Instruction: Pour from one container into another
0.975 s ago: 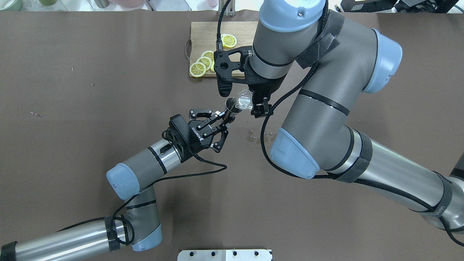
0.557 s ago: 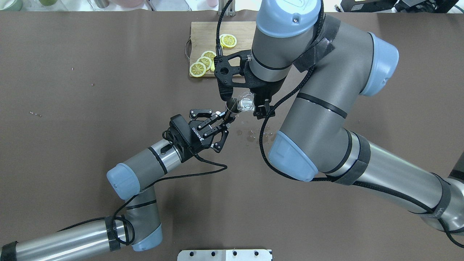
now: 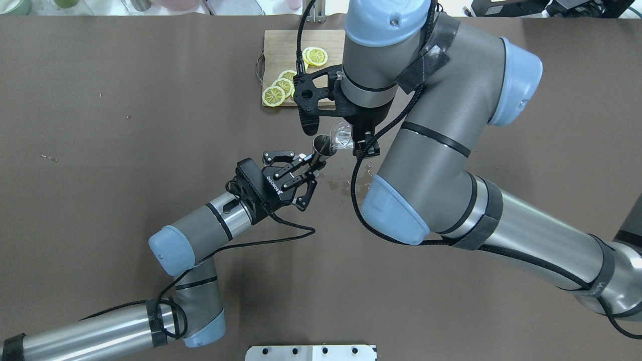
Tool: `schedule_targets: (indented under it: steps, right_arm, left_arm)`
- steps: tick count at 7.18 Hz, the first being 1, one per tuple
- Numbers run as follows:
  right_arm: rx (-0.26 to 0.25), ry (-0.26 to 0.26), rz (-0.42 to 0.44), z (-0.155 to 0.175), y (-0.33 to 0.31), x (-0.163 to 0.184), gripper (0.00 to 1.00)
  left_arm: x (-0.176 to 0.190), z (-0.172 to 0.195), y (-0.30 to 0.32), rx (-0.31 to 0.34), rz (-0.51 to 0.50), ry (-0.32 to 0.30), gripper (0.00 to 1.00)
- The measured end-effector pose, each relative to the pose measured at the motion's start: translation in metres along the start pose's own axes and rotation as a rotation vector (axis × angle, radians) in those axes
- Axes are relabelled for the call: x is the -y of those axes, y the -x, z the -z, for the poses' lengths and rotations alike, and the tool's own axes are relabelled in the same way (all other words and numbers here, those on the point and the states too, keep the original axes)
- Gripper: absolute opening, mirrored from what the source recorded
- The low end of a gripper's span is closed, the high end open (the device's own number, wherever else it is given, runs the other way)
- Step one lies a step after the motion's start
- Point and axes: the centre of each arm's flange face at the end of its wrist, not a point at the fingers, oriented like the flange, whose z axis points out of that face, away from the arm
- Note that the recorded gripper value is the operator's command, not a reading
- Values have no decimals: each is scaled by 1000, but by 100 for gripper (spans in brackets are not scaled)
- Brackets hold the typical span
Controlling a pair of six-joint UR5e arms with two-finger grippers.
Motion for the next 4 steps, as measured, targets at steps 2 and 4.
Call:
schedule_targets:
  steps: [2,4]
  right_arm:
    - [-4,15,-3,-2,-9,6,0]
    - [-7,20,5,-1,-12,6,0]
  left_arm:
    - [0,-1,0,1,-2,4,0]
    - [-1,-1,0,2,-3,7,0]
